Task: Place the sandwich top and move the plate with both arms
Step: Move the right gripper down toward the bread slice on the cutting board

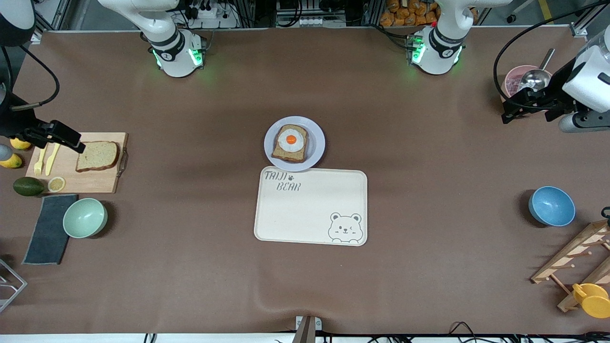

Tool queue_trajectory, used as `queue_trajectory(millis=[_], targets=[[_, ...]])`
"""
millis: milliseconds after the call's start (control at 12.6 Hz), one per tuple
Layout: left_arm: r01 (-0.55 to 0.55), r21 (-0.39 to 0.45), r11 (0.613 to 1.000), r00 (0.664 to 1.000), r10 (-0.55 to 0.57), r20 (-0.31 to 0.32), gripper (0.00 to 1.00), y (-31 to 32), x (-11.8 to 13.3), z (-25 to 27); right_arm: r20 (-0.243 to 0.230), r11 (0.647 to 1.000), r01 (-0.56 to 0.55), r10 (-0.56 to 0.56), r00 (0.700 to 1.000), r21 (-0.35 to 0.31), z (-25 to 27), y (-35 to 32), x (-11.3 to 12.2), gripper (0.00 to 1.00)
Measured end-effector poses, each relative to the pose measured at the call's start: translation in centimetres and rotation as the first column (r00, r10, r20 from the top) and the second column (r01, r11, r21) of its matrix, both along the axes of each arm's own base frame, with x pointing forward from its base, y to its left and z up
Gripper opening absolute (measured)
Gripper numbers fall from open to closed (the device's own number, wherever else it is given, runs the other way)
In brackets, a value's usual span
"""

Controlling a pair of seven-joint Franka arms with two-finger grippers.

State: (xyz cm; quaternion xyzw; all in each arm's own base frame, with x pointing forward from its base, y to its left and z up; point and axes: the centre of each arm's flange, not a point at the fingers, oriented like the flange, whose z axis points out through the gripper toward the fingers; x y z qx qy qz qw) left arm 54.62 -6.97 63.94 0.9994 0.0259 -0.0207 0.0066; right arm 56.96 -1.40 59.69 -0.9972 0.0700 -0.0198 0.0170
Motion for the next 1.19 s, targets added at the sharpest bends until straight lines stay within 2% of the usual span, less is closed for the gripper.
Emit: queue_trajectory(millis=[317, 714, 1032, 1190], targets=[[-0.001, 0.000, 1.000, 1.000, 0.001, -0.004, 1.00, 0.0, 0.1, -0.2, -0.090, 1.000, 0.004, -0.004, 0.996, 0.006, -3.8, -4.0, -0.3, 1.00], [0.000, 0.000, 1.000, 1.000, 0.000, -0.005, 1.00, 0.0, 0.1, -0.3, -0.176, 0.999, -0.023, 0.028, 0.984, 0.032, -9.0, -9.4, -1.1, 1.00], [-0.004, 0.002, 1.000, 1.000, 0.004, -0.006, 1.00, 0.3, 0.2, -0.3, -0.177, 0.995, -0.076, 0.086, 0.980, 0.062, -14.9, -16.0, -2.5, 1.00], [-0.014, 0.002, 1.000, 1.000, 0.014, -0.006, 1.00, 0.8, 0.2, -0.4, -0.182, 0.995, -0.067, 0.080, 0.980, 0.075, -16.6, -17.8, -3.3, 1.00]])
